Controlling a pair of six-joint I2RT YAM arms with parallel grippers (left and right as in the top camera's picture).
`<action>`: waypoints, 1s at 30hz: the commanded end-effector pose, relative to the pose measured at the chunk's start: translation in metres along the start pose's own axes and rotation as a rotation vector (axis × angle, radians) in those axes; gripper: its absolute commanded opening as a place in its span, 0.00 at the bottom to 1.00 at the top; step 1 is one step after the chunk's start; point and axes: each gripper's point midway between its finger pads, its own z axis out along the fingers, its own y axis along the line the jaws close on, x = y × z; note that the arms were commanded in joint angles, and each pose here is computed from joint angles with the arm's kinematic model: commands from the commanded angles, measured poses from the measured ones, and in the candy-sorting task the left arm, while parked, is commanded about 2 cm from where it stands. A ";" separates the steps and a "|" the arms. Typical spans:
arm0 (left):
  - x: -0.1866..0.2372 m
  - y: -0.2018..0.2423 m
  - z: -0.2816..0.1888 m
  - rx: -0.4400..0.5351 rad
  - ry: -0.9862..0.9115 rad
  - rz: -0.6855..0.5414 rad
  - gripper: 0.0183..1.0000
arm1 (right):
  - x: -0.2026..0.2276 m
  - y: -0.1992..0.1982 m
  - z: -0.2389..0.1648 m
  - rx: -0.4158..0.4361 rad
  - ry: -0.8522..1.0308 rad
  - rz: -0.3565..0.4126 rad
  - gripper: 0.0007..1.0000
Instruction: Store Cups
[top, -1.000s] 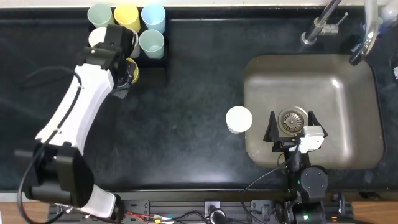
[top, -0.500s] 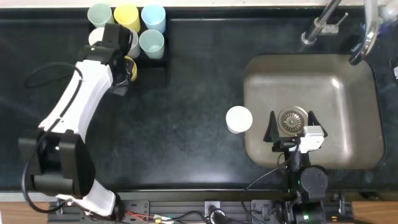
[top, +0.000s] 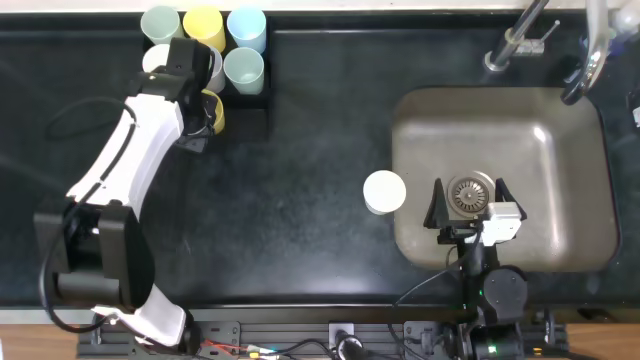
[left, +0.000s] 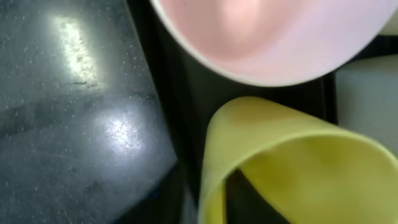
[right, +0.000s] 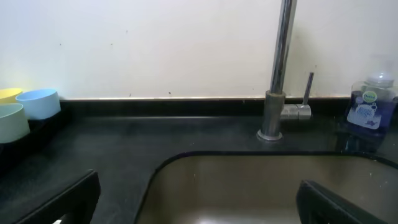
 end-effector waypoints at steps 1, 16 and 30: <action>-0.011 -0.001 -0.011 0.025 -0.042 -0.018 0.44 | 0.003 0.000 0.000 0.002 -0.002 0.004 1.00; -0.083 -0.036 -0.263 0.714 -0.539 0.330 0.65 | 0.003 0.000 0.000 0.002 -0.002 0.004 1.00; -0.044 0.056 -0.297 1.163 -0.978 0.839 1.00 | 0.003 0.000 0.000 0.002 -0.002 0.004 1.00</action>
